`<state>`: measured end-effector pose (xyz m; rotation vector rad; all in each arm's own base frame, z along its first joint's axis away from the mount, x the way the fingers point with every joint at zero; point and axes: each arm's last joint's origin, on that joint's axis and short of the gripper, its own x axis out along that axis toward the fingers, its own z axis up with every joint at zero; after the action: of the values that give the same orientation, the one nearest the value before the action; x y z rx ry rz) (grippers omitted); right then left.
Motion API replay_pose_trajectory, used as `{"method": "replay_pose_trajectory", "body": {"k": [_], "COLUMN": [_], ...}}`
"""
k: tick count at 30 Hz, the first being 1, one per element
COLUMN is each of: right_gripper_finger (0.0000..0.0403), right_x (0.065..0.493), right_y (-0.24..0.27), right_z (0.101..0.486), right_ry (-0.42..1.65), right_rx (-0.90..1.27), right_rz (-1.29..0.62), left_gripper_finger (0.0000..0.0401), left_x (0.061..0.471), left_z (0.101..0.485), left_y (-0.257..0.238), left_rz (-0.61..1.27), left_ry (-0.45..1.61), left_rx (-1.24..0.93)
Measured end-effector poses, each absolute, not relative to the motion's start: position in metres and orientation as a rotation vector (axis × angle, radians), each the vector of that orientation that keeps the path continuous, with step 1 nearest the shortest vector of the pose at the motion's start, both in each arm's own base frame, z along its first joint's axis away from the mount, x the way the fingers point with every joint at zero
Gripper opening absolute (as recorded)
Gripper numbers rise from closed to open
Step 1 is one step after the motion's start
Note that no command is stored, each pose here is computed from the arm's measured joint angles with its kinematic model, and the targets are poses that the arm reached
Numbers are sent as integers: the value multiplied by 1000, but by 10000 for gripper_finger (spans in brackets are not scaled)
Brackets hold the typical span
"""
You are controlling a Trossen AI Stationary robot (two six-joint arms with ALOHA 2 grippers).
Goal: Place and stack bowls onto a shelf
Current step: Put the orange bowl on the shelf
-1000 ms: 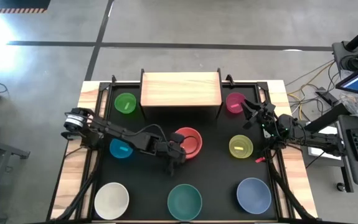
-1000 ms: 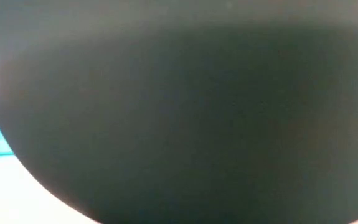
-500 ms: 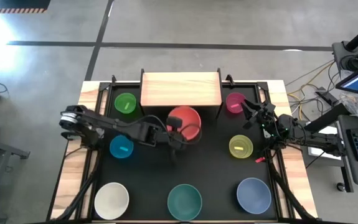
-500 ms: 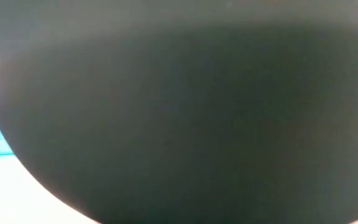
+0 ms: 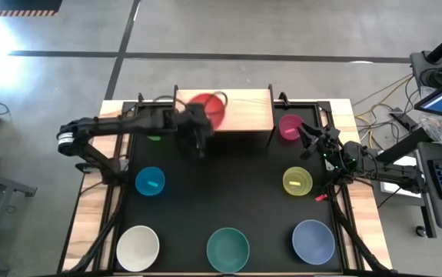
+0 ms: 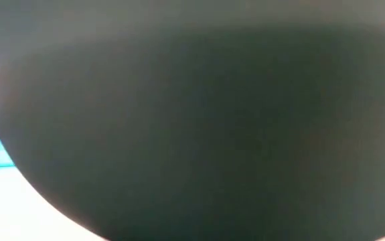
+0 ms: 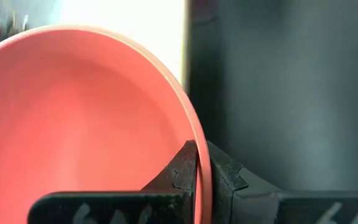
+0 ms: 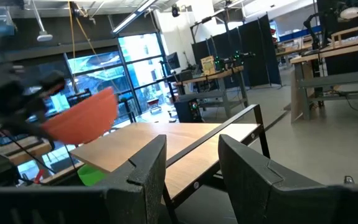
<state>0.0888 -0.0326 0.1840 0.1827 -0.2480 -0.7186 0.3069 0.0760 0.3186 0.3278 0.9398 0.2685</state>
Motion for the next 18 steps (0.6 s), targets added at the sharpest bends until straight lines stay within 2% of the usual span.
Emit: {"method": "replay_pose_trajectory", "body": {"k": [8, 18], "right_gripper_finger": [137, 137], "right_x": [89, 89], "right_y": [-33, -33], "right_z": [184, 184], "right_ry": [-248, -248], "right_rx": [183, 183], "right_rz": [-718, -719], "left_gripper_finger": [3, 48], "left_x": [297, 297], "left_z": [309, 300], "left_y": [126, 142], "left_rz": [355, 418], "left_ry": [982, 980], "left_rx": [199, 61]}}
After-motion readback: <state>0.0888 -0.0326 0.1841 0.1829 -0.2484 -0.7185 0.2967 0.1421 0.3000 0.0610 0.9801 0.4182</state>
